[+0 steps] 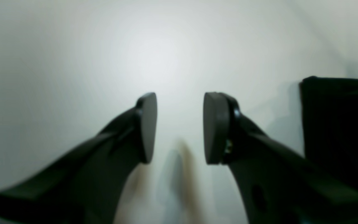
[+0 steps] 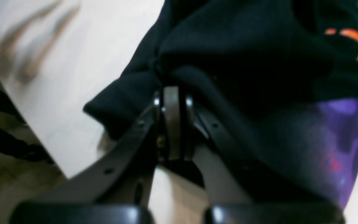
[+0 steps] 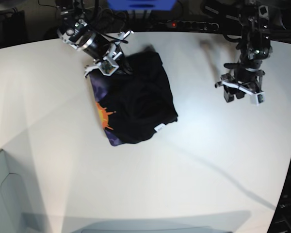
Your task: Fold the T-shirt properly
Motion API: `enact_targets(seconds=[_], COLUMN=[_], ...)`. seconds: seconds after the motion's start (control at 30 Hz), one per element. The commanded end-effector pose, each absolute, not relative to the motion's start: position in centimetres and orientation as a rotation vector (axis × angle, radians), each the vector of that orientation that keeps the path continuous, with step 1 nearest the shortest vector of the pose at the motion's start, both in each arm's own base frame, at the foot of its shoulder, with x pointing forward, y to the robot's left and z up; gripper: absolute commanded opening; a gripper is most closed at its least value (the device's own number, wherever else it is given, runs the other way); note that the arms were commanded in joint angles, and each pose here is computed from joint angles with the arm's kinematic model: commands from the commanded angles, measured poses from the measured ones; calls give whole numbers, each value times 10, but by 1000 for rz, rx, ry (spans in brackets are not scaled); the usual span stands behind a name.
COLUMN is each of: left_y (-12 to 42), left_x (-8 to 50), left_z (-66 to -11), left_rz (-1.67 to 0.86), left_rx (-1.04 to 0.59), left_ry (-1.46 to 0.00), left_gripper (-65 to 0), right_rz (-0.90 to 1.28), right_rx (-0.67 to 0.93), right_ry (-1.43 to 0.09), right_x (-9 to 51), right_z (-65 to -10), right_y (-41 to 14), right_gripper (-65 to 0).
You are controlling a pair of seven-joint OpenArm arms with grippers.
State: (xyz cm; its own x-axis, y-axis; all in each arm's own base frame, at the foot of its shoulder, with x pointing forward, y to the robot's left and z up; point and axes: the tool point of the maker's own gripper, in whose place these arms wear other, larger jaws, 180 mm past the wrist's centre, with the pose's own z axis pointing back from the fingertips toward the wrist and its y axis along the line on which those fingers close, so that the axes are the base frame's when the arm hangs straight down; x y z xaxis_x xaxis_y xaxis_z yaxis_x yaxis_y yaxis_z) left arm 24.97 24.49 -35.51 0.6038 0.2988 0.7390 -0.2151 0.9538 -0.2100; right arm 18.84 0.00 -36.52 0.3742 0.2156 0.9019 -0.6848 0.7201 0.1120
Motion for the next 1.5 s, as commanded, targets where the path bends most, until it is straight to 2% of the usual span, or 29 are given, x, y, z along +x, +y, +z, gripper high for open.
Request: enact_targets(seconds=[0.0,0.43,0.7,0.77,0.97,1.07,1.13,1.47], left_y=[247,259,257,256,256,256,256,256], left_x=[256,247,245,245,245,245,245,245], left_z=[-344,-345,-341,-341,-341,-341,-341,-341], left_rz=[280,308,297,298,299,300,298,303], left_rx=[-99,-76,-76,-79,-78,-79,-79,-82], left_ry=[-915,-907,-913,-913,-913,-913,-913,-914], left_gripper=[-407,-407,-407,-407,-407,-407,-407,-407], right_rz=[603,694,722,722,736,740,743,777], right_rx=[543,671,672,670,662,666,658,589], right_ry=[-1100,-1058,-1020,-1006,-1044,-1082,-1119,-1244], right_x=[199,189,206,207,208,205,208,208], right_z=[-350,-358,-379,-385,-371,-356,-344,-297], right_y=[3,53,57,56,54,55,53,31], right_gripper=[-650,-650,-650,-606,-398,-331,-310,-311])
